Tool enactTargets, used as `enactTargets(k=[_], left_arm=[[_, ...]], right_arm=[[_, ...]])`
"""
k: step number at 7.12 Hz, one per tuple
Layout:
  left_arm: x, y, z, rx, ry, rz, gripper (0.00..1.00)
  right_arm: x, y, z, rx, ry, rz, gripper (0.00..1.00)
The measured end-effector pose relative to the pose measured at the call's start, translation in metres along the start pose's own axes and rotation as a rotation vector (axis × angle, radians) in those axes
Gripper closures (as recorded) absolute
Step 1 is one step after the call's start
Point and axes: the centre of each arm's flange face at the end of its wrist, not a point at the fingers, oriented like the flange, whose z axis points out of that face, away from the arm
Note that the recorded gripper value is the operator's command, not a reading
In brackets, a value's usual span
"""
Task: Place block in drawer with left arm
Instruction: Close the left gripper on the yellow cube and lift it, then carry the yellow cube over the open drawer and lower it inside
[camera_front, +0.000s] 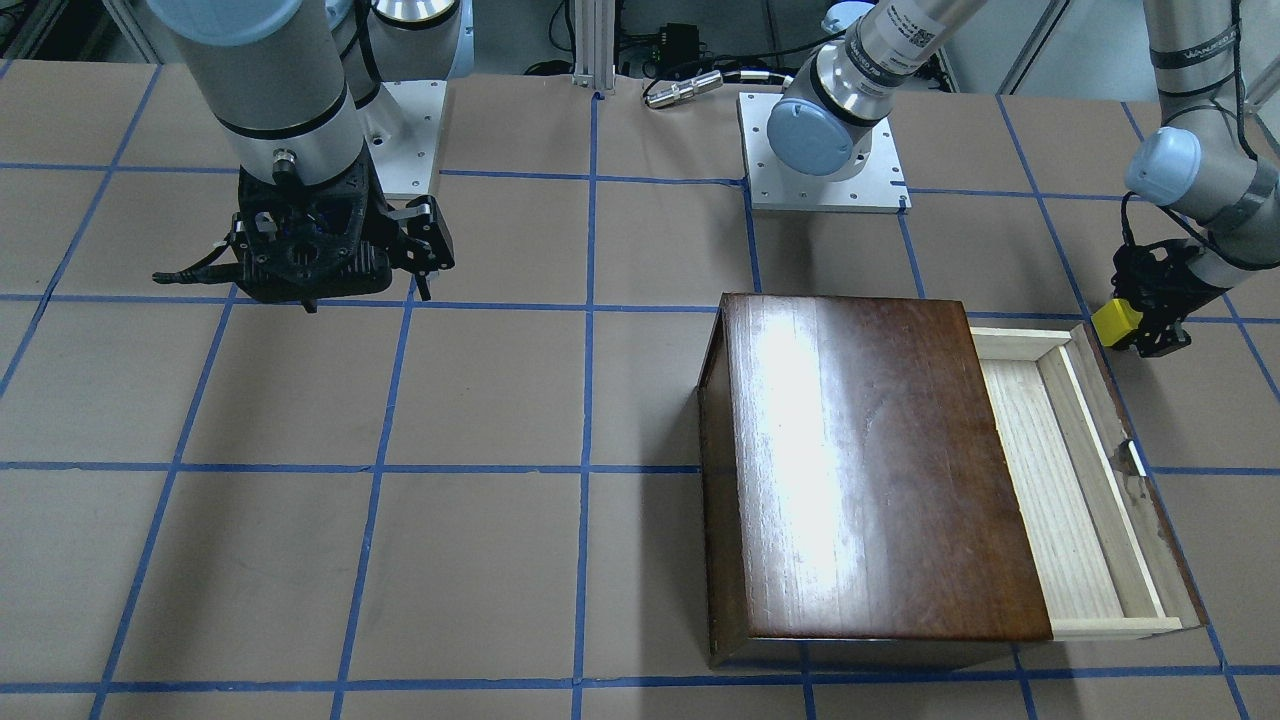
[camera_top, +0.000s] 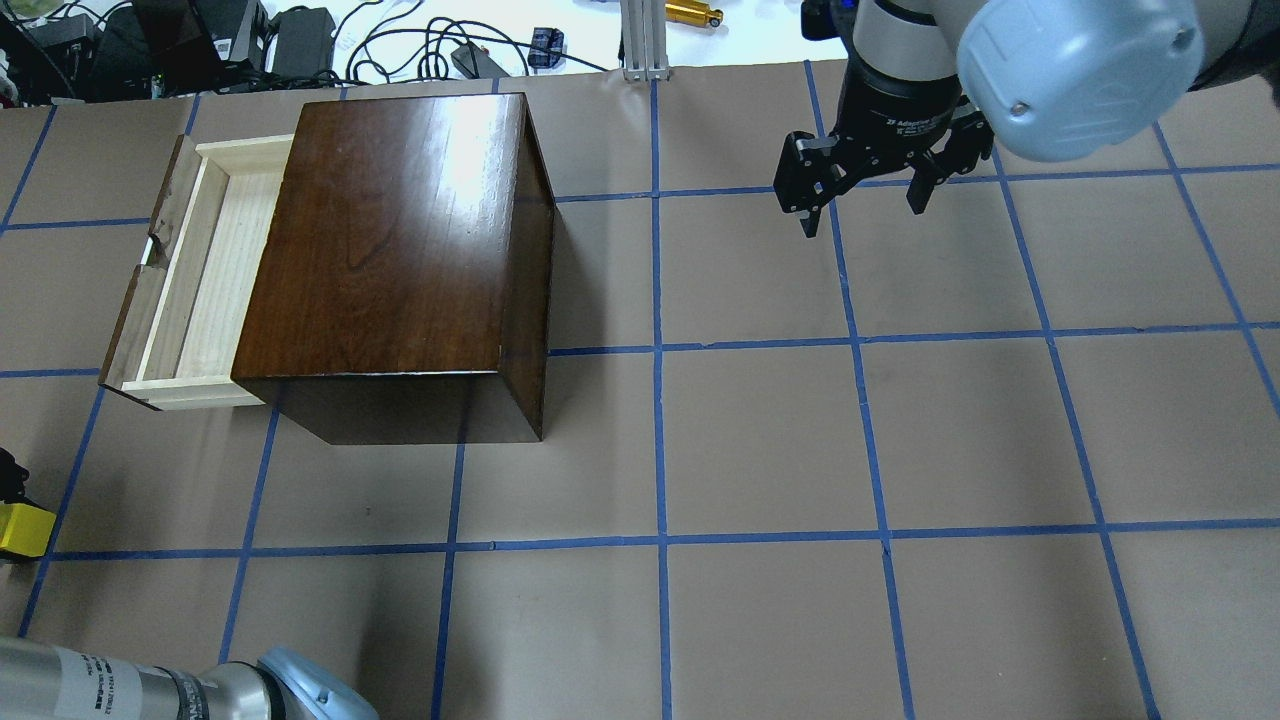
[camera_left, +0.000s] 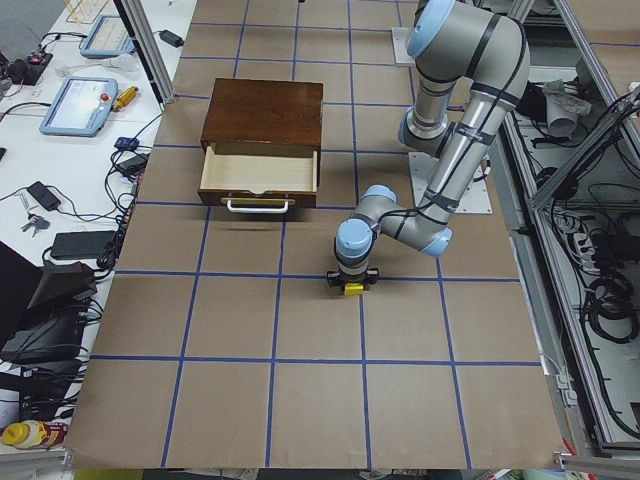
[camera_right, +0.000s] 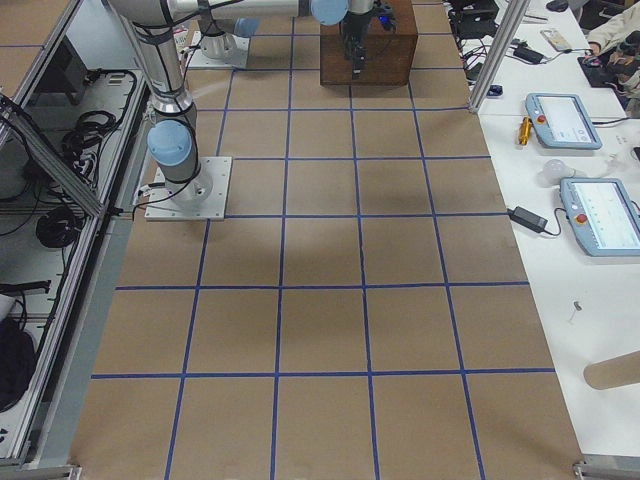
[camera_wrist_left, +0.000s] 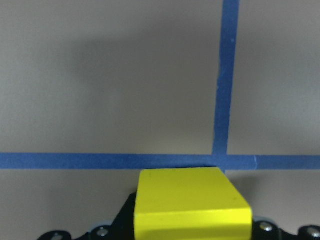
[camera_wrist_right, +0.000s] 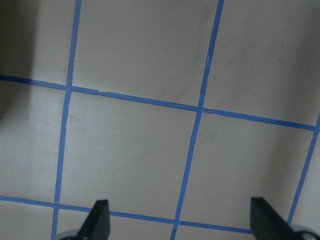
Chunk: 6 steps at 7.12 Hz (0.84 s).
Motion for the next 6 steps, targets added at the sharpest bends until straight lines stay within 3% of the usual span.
enactTargets(k=[3, 6], left_arm=[[0.000, 0.001, -0.006, -0.010, -0.009, 0.003, 0.85], [-0.015, 0.007, -0.064, -0.054, -0.135, -0.047, 0.91]], right_arm=[[0.000, 0.000, 0.000, 0.000, 0.000, -0.001, 0.00], [0.000, 0.000, 0.000, 0.000, 0.000, 0.000, 0.00]])
